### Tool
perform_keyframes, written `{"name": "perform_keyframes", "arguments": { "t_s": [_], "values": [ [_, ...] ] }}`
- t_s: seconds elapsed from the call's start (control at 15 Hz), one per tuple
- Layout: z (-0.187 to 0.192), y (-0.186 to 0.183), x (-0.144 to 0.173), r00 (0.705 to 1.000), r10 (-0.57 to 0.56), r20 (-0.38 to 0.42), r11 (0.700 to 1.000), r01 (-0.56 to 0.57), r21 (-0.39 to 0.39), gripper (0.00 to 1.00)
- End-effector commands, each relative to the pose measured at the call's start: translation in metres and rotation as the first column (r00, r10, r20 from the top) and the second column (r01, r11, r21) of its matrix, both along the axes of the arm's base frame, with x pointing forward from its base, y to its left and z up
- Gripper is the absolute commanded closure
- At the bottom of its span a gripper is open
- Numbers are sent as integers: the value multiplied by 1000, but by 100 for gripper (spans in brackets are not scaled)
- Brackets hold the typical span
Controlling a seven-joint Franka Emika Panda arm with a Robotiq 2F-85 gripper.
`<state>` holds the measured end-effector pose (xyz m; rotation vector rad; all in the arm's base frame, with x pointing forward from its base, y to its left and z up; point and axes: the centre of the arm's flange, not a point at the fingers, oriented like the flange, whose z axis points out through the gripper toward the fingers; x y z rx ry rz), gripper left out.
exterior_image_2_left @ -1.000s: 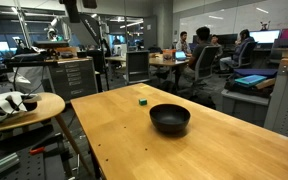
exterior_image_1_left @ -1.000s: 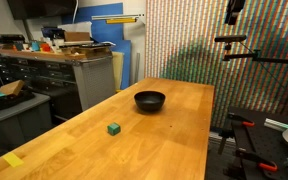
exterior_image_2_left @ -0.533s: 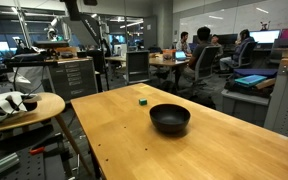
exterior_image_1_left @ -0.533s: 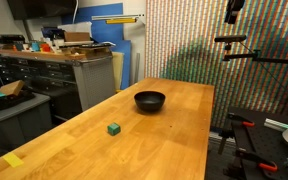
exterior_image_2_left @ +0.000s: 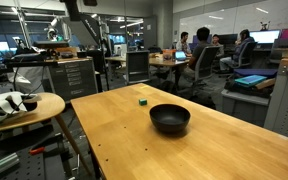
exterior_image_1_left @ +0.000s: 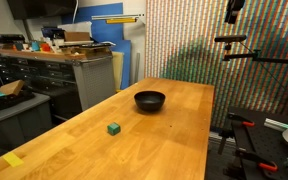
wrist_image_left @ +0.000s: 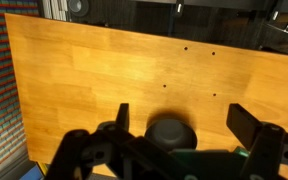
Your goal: Place the block in the bowl
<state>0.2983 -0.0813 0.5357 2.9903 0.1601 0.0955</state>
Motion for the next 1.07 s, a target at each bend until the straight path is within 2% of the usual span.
{"name": "perform_keyframes", "arguments": {
  "t_s": [0.0, 0.27, 0.53, 0.87, 1.0],
  "values": [
    [-1, 10, 11, 1000, -7, -1, 1000, 7, -6, 0],
    [-9, 37, 45, 1000, -12, -24, 1000, 12, -11, 0],
    [-30, 75, 99, 999, -40, -27, 998, 39, -39, 0],
    [-66, 116, 171, 995, -95, -35, 995, 94, -23, 0],
    [-83, 123, 199, 991, -120, -65, 993, 119, -10, 0]
  ]
}}
